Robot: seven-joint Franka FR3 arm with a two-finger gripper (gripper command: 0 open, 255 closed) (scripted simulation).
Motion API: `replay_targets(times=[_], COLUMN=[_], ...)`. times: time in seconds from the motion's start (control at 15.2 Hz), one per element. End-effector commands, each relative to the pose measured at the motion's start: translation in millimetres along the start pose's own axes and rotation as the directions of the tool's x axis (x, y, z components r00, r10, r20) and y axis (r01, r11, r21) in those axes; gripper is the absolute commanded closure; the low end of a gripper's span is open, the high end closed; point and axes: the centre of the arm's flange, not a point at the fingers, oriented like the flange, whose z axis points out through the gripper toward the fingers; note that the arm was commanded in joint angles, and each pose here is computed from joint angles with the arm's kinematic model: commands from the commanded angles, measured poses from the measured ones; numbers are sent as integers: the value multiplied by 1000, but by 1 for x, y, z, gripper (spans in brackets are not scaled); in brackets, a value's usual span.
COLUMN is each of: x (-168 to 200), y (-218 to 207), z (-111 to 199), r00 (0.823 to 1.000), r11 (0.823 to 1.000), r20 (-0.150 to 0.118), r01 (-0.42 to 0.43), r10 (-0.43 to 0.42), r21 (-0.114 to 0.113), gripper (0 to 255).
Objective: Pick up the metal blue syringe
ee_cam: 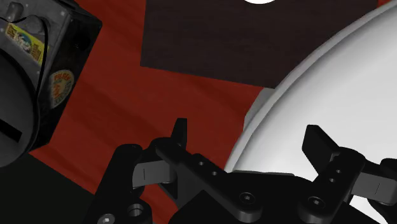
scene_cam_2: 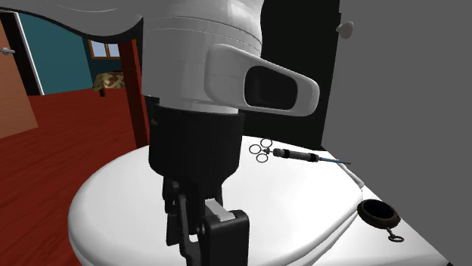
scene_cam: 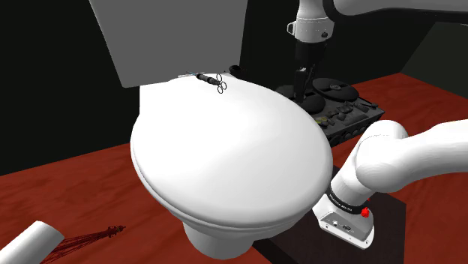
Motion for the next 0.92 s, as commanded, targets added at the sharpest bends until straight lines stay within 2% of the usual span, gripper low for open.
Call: replay_targets(times=[0.0, 0.4, 0.86], x=[0, 64, 143], y=[0, -33, -63], z=[0, -29, -62], r00=[1000, 996, 983], r11=[1000, 995, 979], r20=[0, 22, 53], r01=[0, -83, -180], r10=[0, 82, 175], r21=[0, 47, 100], gripper=[0, 0, 0])
